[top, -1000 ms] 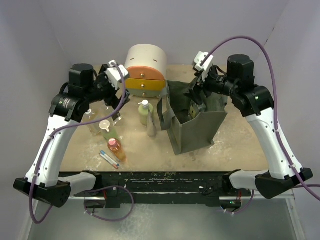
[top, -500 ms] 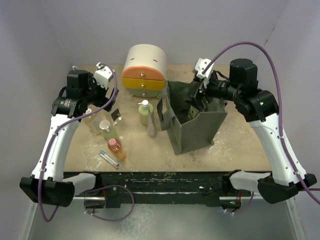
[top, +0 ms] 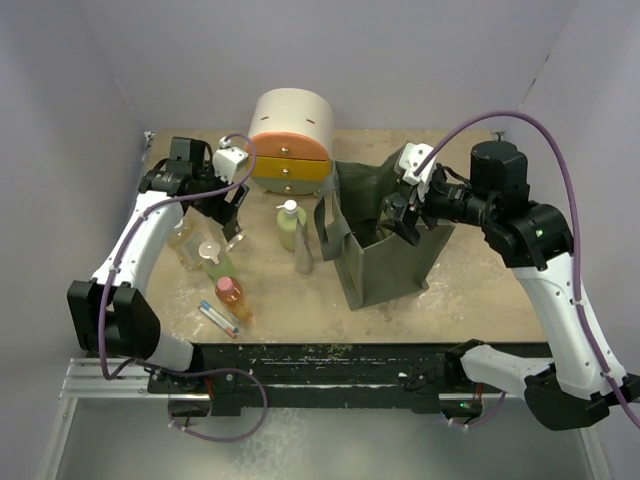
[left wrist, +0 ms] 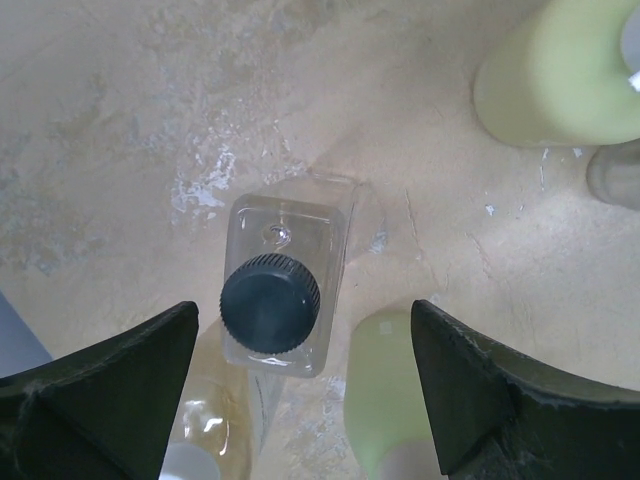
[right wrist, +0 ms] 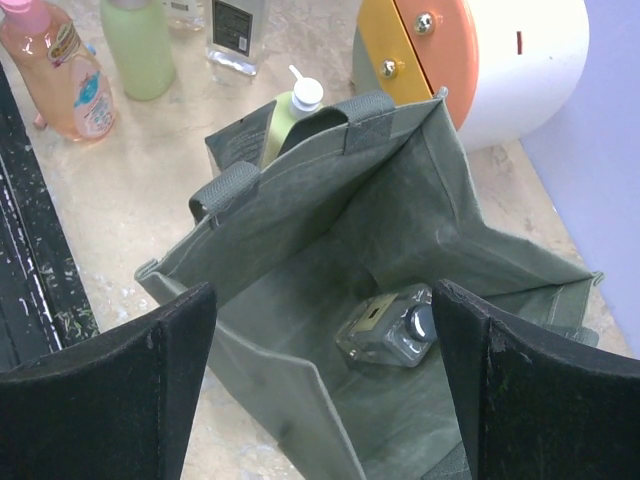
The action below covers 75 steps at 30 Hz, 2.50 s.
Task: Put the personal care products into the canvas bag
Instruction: Move the care product at the center of the board, then pick up the care product from the center of the board.
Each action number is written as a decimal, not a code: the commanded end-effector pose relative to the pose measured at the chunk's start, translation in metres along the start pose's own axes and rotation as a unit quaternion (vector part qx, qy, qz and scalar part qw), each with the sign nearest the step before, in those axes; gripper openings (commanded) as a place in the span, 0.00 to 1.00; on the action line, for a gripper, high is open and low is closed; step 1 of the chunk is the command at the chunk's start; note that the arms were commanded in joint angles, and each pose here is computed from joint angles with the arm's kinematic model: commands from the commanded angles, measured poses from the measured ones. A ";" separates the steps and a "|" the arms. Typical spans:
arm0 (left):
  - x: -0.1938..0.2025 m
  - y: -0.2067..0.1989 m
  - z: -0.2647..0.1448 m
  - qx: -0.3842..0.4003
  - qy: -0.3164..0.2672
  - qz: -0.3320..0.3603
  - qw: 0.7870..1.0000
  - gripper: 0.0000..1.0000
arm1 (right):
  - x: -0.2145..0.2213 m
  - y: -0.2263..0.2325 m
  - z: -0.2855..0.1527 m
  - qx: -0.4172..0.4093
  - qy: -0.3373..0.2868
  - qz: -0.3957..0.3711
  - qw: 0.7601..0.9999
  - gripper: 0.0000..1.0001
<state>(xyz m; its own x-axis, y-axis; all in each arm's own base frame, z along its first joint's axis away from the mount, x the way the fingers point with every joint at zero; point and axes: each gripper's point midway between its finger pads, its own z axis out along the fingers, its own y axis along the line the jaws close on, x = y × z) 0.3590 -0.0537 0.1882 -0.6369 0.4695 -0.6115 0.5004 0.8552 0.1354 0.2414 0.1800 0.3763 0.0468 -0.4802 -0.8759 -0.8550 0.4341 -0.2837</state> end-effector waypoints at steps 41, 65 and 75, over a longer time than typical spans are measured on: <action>-0.001 -0.080 0.006 0.088 -0.006 0.054 0.995 0.24 | 0.001 -0.010 0.022 -0.025 -0.021 0.001 0.999 0.88; 0.035 -0.093 0.005 0.104 -0.005 0.092 0.990 0.63 | -0.059 -0.051 0.142 -0.046 -0.083 0.004 0.995 0.86; 0.021 -0.093 -0.020 0.101 -0.038 0.087 0.990 0.85 | -0.060 -0.057 0.167 -0.044 -0.085 0.017 0.995 0.86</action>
<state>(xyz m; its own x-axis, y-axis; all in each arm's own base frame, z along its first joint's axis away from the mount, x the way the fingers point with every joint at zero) 0.2876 -0.1139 0.1487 -0.5465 0.6044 -0.5797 0.7054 0.7053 0.0703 0.3676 0.3042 0.3404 0.0228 -0.3964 -0.9178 -0.9195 0.3520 -0.1748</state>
